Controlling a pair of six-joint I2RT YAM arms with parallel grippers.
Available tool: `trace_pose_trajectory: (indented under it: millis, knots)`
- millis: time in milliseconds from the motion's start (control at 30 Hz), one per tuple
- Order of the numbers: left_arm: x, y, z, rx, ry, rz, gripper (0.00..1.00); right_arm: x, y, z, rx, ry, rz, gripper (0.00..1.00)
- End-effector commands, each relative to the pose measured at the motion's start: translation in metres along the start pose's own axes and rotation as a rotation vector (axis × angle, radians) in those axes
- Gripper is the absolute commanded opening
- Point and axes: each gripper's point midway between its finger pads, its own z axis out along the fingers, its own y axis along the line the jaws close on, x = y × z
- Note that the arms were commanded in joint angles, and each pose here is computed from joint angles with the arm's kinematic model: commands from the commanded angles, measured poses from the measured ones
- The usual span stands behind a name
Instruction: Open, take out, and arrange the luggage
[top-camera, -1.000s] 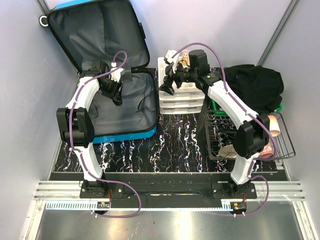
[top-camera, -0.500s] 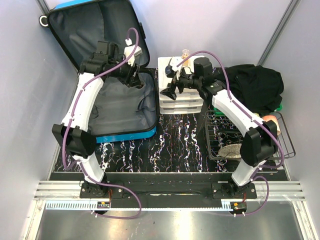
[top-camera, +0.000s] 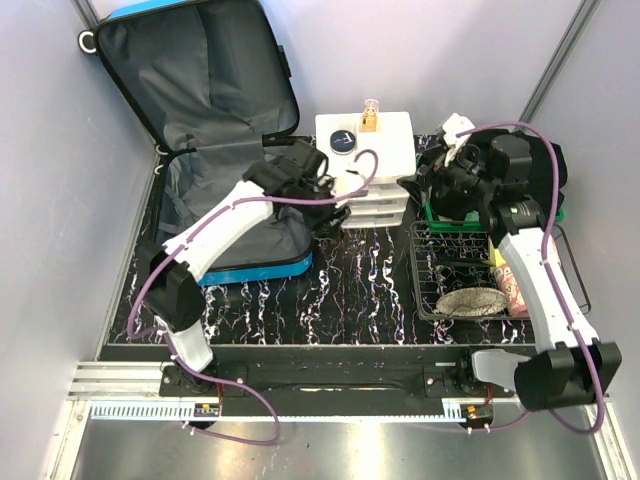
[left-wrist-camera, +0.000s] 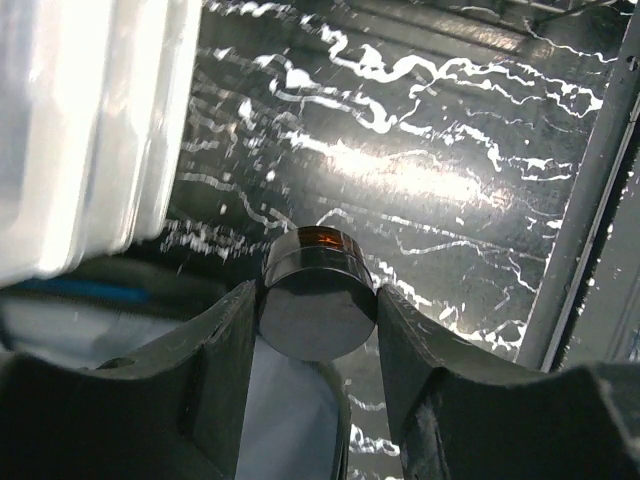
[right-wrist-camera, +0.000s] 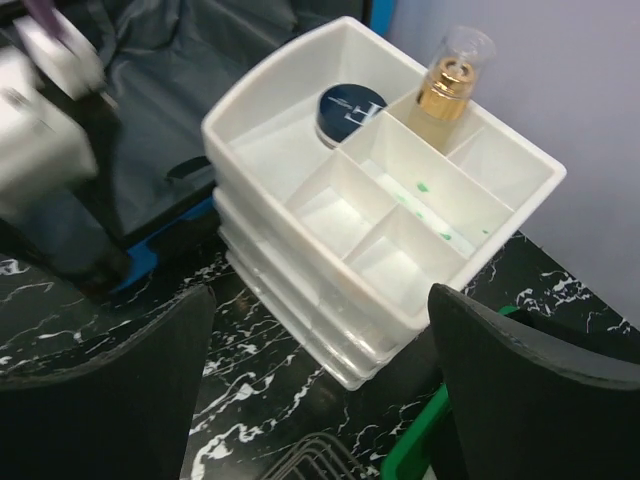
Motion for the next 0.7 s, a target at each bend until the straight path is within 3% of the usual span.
trace_pose_trajectory:
  millis: [0, 200, 467, 600, 633, 667]
  knots:
    - [-0.022, -0.008, 0.049, 0.002, -0.005, 0.170, 0.18, 0.004, 0.021, -0.022, 0.017, 0.021, 0.034, 0.97]
    - [0.002, -0.010, 0.125, -0.012, 0.115, 0.206, 0.20, 0.042, 0.032, -0.038, 0.050, 0.131, 0.093, 0.97]
    - [0.022, 0.001, 0.166, -0.086, 0.201, 0.198, 0.22, 0.041, 0.030, -0.055, 0.119, 0.137, 0.054, 0.98]
    - [0.041, 0.003, 0.173, -0.097, 0.244, 0.183, 0.37, 0.043, 0.034, -0.059, 0.116, 0.142, 0.058, 0.99]
    - [0.044, 0.002, 0.173, -0.092, 0.254, 0.185, 0.50, 0.044, 0.035, -0.059, 0.115, 0.144, 0.059, 1.00]
    - [0.046, 0.001, 0.173, -0.086, 0.259, 0.182, 0.54, 0.046, 0.035, -0.059, 0.116, 0.150, 0.063, 0.99]
